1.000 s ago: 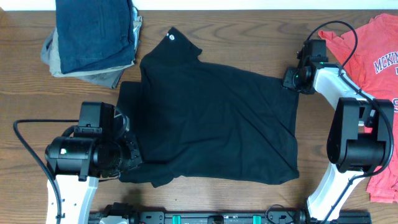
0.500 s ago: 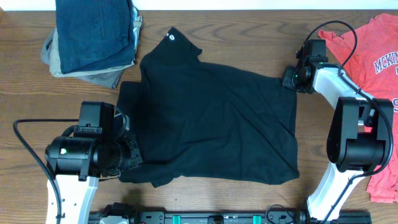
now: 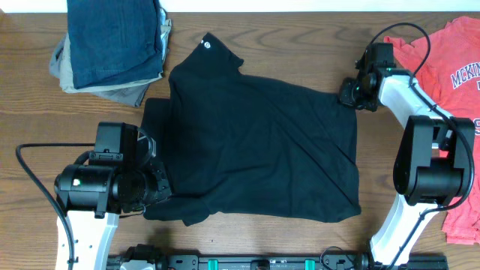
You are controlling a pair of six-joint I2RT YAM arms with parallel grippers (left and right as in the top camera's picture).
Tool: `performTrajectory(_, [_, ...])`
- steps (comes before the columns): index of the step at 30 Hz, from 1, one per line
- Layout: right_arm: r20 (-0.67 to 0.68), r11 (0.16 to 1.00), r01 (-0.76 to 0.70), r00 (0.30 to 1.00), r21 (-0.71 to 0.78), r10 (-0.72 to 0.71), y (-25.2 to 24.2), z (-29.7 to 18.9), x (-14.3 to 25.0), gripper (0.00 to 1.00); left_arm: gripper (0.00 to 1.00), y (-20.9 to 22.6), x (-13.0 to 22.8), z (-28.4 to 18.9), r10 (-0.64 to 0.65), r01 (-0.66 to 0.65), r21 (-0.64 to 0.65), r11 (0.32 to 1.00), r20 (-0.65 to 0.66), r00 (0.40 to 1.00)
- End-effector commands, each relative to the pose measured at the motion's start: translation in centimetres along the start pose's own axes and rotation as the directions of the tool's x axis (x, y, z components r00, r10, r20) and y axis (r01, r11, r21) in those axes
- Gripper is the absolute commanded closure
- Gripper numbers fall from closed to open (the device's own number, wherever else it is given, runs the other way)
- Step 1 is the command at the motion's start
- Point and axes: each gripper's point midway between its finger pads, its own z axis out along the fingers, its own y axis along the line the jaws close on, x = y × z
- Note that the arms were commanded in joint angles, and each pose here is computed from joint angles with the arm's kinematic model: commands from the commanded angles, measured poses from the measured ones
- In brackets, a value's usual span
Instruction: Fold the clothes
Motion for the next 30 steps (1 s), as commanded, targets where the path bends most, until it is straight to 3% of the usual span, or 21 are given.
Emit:
performTrajectory(1, [0.024, 0.999, -0.041, 0.999, -0.011, 0.041, 0.0, -1.0, -1.8, 0.99, 0.83, 0.2, 0.0, 0.0, 0.016, -0.016, -0.007, 1.000, 0.007, 1.000])
performTrajectory(12, [0.038, 0.999, -0.050, 0.998, -0.007, 0.051, -0.2, -1.6, -2.6, 0.99, 0.83, 0.2, -0.1, 0.0, 0.016, -0.016, -0.007, 1.000, 0.009, 1.000])
performTrajectory(24, [0.188, 0.987, -0.154, 0.971, 0.039, 0.144, -5.5, -4.6, -7.9, 0.99, 0.83, -0.1, -0.7, 0.0, 0.023, -0.024, 0.005, 1.000, 0.036, 0.999])
performTrajectory(30, [0.279, 0.973, -0.187, 0.950, 0.134, 0.144, -8.6, -6.5, -10.3, 0.99, 0.83, -0.3, -1.1, 0.0, 0.028, -0.028, 0.010, 1.000, 0.051, 0.998])
